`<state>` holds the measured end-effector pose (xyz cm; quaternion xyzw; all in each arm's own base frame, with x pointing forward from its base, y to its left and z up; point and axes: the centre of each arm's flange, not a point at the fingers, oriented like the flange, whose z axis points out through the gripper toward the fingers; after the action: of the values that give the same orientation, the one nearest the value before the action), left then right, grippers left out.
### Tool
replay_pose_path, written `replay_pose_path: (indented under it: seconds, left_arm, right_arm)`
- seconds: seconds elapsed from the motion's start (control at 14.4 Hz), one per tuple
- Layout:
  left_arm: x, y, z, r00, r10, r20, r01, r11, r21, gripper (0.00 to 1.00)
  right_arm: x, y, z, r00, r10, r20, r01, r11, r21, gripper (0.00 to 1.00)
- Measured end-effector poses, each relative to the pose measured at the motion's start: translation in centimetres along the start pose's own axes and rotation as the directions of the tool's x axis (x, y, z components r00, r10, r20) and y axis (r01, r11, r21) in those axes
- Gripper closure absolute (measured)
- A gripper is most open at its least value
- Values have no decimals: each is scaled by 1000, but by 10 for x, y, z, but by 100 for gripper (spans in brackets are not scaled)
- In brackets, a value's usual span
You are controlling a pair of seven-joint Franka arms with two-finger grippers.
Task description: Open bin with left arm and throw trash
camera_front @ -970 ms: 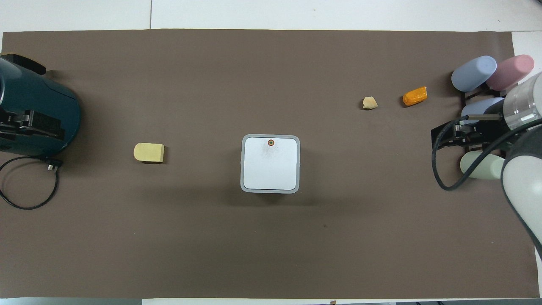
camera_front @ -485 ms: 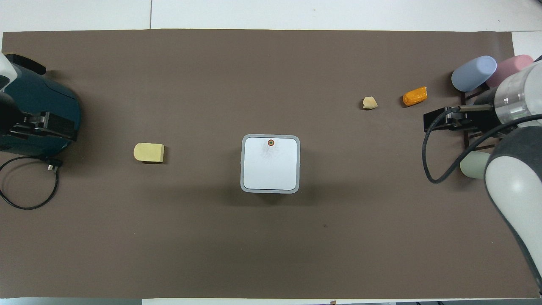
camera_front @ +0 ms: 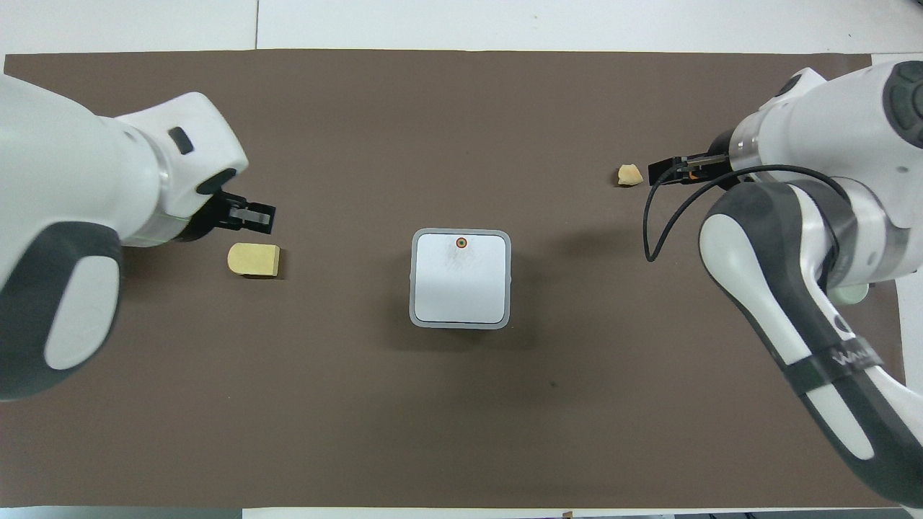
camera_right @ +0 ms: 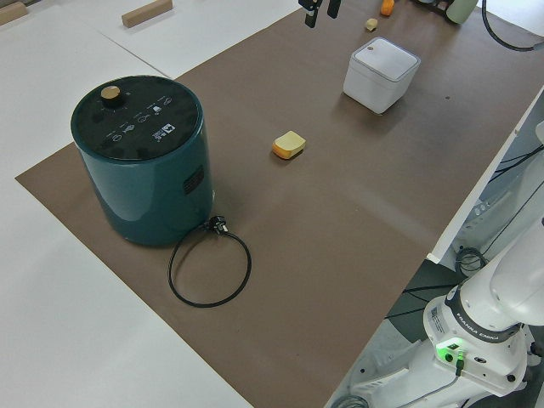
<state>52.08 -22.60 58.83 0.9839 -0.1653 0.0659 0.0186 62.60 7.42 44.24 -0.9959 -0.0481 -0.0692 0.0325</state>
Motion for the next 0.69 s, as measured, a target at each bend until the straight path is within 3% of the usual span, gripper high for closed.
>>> replay_pose_path:
  seconds: [0.21, 0.49, 0.69]
  left_arm:
    - [-6, 55, 20, 997, 52, -57, -53, 998, -19, 99]
    - [-6, 116, 57, 989, 24, -145, -34, 997, -64, 99]
    - [-2, 165, 112, 989, 4, -146, -18, 995, -95, 99]
  right_arm:
    - [2, 9, 48, 999, -27, 34, 26, 1000, 6, 0]
    - [7, 14, 107, 1000, -25, 6, 25, 1000, 12, 4]
    - [14, 11, 132, 998, -26, -57, 27, 999, 17, 11]
